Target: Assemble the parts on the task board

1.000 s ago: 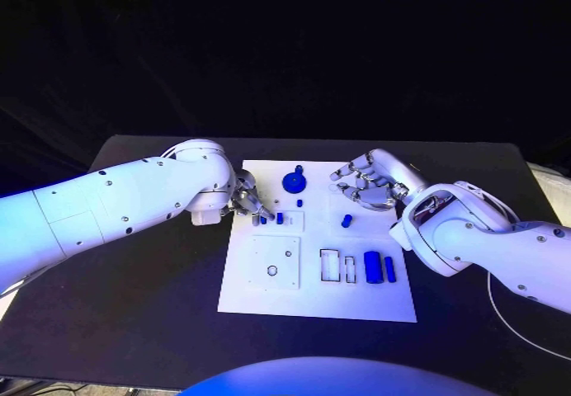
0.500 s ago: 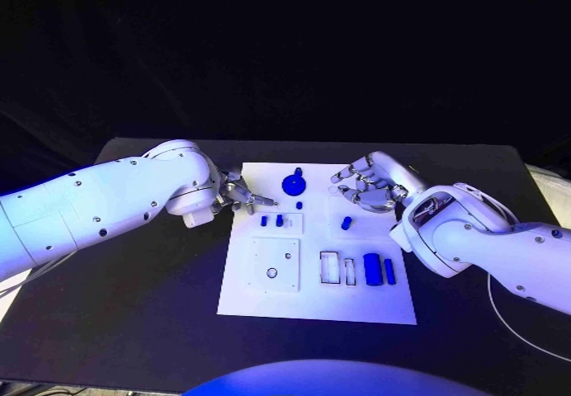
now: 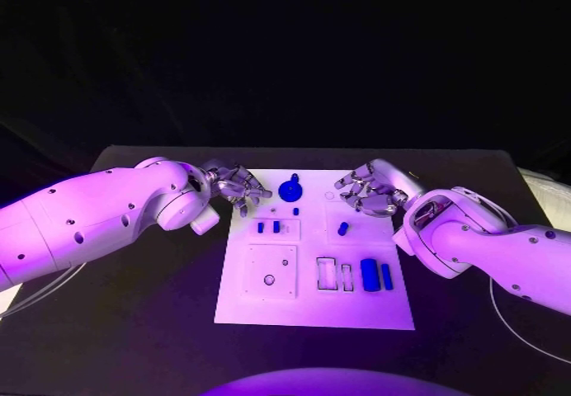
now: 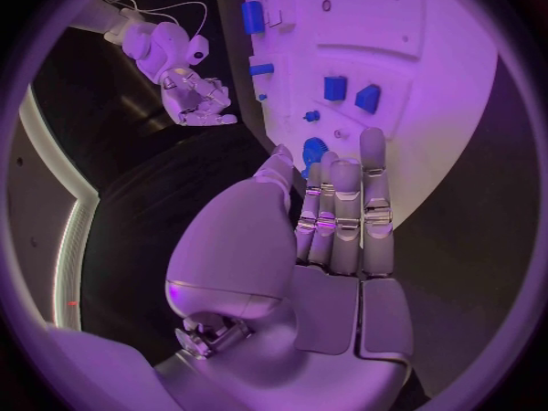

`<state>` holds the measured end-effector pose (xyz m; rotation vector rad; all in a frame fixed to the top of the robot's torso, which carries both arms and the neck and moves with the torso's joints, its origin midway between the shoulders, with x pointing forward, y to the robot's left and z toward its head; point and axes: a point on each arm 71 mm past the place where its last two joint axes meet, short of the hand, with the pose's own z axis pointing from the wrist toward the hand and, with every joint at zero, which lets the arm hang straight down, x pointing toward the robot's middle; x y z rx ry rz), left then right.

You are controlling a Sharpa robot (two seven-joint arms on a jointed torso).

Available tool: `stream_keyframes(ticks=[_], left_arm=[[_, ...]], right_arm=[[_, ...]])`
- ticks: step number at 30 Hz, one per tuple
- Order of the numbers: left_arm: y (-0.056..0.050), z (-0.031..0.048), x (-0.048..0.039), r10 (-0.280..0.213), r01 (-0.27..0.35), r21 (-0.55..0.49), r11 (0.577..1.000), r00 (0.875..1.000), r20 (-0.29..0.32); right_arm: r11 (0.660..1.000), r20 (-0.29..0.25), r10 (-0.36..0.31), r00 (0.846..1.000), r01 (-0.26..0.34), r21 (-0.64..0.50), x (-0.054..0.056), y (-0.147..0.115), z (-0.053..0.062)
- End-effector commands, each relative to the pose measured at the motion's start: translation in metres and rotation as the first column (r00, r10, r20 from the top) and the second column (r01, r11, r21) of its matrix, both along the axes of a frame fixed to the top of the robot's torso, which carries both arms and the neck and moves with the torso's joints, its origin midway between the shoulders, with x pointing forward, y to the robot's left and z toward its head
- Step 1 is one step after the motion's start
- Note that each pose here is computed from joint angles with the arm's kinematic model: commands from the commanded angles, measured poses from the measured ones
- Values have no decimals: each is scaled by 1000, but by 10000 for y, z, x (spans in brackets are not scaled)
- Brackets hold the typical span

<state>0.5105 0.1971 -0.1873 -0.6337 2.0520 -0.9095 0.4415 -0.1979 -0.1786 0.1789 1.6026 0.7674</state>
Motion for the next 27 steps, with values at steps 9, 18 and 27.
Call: stream_keyframes(ticks=[9,18,27], left_arm=[[-286,158,-84,-202,192,72,979,846,494],[-540,42,-92,-389,228,353,908,772,502],[-783,-96,-43,-500,230,559,796,771,394]], right_arm=[[999,-13,21,1000,-21,-28,25,-47,-31],[1000,18,14,1000,-14,-5,18,-47,0],[1000,53,7,999,-8,28,-2,-19,42]])
